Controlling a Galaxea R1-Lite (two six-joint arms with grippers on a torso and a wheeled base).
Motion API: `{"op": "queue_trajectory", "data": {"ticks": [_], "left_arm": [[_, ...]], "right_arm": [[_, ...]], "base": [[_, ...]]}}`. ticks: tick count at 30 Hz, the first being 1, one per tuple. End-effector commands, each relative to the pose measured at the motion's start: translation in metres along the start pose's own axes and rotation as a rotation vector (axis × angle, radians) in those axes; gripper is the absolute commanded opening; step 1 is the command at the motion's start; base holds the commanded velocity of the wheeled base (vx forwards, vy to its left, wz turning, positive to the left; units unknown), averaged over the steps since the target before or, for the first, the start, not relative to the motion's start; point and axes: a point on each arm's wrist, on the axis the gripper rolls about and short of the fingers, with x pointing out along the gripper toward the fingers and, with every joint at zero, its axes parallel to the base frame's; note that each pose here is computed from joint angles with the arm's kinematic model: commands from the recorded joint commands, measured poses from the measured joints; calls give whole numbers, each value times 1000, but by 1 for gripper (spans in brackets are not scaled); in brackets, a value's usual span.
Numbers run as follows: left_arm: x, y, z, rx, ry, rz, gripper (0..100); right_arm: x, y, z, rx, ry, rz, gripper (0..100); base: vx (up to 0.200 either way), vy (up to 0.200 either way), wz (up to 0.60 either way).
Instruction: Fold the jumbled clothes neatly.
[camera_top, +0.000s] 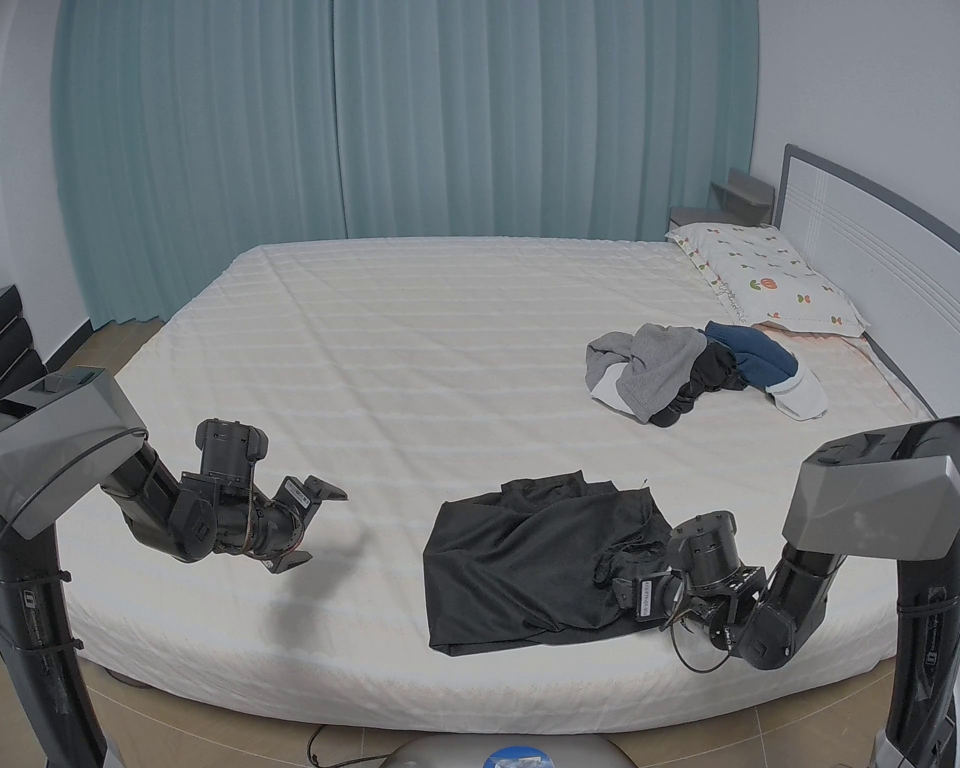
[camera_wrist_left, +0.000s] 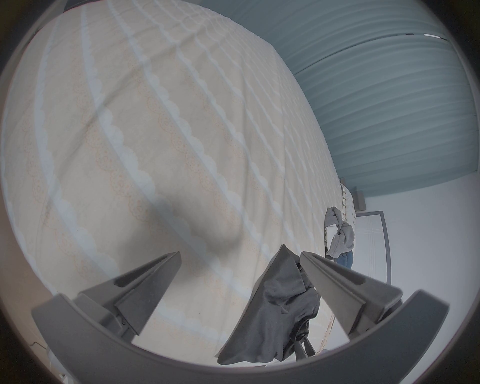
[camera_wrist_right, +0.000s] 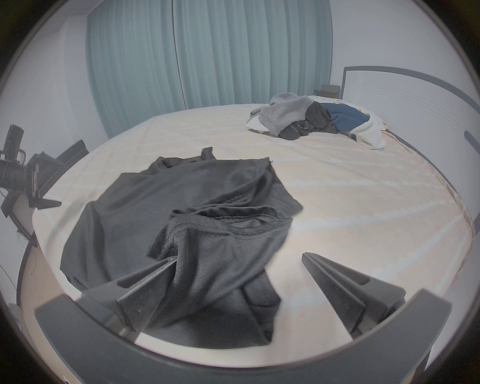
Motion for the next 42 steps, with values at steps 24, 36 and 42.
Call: {"op": "queue_trajectory", "data": {"ticks": [24, 36, 42], "left_arm": [[0, 1, 0, -1, 1, 2, 100], [0, 0, 0, 0, 1, 1, 100], [0, 1, 0, -1, 1, 2, 100]], "right_arm": [[-38, -58, 26, 27, -30, -26, 100], [11, -66, 66, 318, -73, 152, 100], [26, -67, 75, 358, -17, 239, 100]], "base": [[0, 0, 0], [0, 0, 0], [0, 0, 0]]}}
